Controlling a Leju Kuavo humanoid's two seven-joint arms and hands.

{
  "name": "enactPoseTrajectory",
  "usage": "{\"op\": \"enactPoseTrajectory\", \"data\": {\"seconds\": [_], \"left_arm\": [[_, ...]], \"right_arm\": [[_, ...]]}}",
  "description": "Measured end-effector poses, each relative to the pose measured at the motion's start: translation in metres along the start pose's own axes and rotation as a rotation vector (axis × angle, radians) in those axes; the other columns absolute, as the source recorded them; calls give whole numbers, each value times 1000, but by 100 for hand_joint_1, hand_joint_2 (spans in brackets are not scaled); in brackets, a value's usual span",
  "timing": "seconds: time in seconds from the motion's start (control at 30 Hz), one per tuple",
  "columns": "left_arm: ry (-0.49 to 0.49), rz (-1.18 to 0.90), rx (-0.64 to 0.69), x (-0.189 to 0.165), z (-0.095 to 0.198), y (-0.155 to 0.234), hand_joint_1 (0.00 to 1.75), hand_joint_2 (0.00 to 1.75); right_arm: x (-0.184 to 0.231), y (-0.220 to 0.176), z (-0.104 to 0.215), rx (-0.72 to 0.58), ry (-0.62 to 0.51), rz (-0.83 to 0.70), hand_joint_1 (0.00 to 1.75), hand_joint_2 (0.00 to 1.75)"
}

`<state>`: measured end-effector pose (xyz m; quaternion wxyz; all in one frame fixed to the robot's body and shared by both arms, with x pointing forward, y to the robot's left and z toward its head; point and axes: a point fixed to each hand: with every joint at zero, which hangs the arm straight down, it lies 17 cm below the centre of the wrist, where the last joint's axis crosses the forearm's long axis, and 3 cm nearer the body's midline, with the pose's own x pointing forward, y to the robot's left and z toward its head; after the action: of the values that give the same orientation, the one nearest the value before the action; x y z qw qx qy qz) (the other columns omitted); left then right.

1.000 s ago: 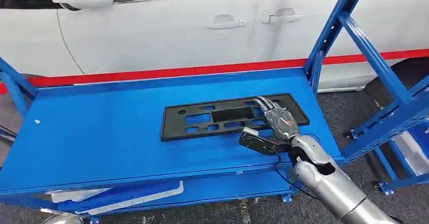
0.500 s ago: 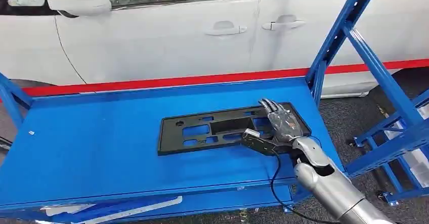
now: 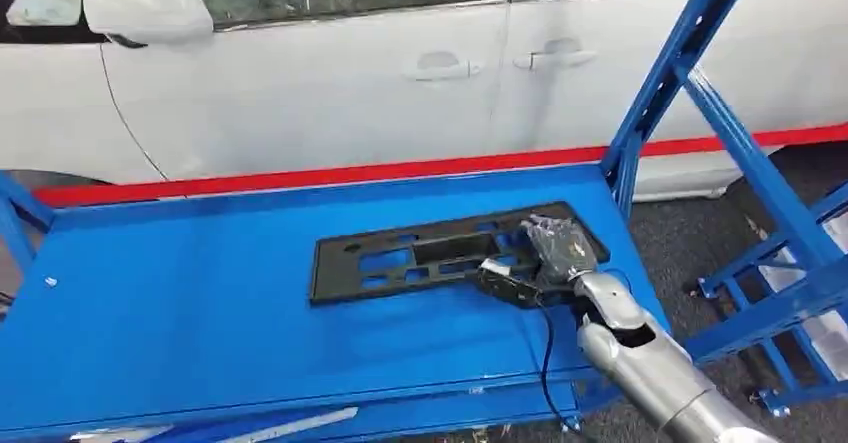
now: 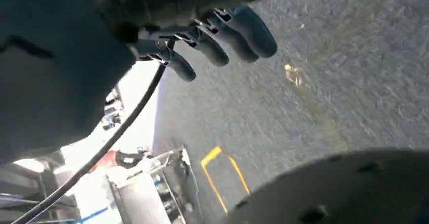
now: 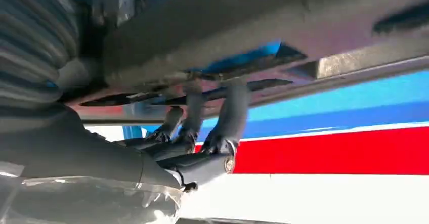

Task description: Take the parts from the cabinet and place them on the table.

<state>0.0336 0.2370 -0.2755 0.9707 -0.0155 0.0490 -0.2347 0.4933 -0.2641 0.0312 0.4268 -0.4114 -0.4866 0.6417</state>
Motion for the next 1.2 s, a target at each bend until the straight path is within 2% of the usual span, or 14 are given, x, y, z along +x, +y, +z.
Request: {"op": "enactPoseTrajectory", "data": {"seconds": [0.23,0.43,0.83,1.07,1.2], "left_arm": [[-12,0,9,1,0,1,0,175],[-16,7,16,2,-1,2,0,175],[-18,11,20,3,-1,3,0,175],[-25,24,62,5,-2,10,0,175],[-27,33,35,5,-1,4,0,175]], "right_arm": [[-4,-1,7,-11,17,-29,175,175],[2,-21,19,-55,14,-83,175,175],[15,-49,33,-124,-28,-100,175,175],[18,-105,53,-206,-23,-187,175,175],[33,-164,72,-322,-91,-216,175,175]]}}
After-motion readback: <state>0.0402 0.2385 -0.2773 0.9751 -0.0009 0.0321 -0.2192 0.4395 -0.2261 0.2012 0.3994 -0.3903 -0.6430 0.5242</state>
